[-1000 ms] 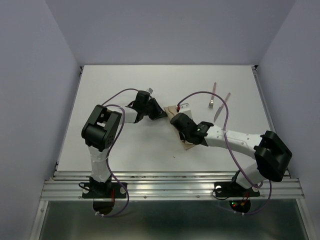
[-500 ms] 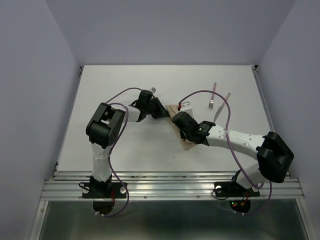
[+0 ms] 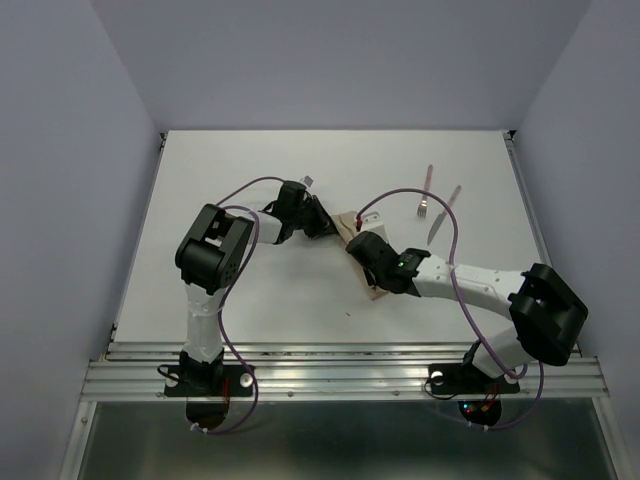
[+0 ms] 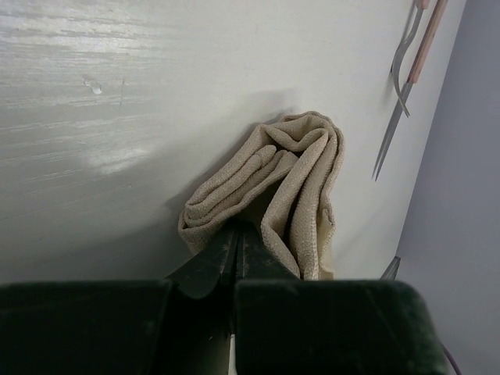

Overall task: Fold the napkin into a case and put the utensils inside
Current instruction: Smooth out the smaller rectangle-folded napkin at the center of the board.

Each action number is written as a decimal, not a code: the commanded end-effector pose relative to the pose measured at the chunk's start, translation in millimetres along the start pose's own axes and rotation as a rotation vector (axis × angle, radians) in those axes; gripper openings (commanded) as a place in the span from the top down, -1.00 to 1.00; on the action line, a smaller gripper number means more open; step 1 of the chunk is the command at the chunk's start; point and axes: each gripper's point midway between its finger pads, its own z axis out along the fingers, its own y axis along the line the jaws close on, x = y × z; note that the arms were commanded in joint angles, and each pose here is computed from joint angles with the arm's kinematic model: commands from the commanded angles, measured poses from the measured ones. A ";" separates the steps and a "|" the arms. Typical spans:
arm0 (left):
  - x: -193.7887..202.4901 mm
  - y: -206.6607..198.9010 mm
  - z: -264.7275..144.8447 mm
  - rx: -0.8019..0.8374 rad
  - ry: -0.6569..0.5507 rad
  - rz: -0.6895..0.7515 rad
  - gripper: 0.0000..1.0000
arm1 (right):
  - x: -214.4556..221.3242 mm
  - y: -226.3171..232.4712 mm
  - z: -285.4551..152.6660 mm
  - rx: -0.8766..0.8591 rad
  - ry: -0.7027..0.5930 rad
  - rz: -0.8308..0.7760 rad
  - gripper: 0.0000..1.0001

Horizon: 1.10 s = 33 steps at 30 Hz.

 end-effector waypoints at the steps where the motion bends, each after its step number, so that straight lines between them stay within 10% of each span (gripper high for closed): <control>1: -2.7 -6.9 2.1 0.015 -0.003 0.019 0.85 | -11.7 -1.8 -5.8 -0.011 -0.031 -0.008 0.99; 9: -1.6 -9.0 0.1 0.021 0.002 0.021 0.85 | 15.6 7.0 11.8 -0.023 0.048 -0.027 0.97; 13: -0.8 -10.5 -0.5 0.024 0.005 0.027 0.85 | 15.8 8.3 7.3 -0.043 0.048 -0.012 0.25; 19: 1.4 -8.8 -0.2 0.022 0.014 0.024 0.85 | 0.0 9.8 -11.9 -0.086 0.023 0.035 0.01; 33: -0.1 -9.9 0.3 0.025 0.014 0.024 0.85 | 43.0 18.9 -6.5 -0.125 0.167 0.053 0.05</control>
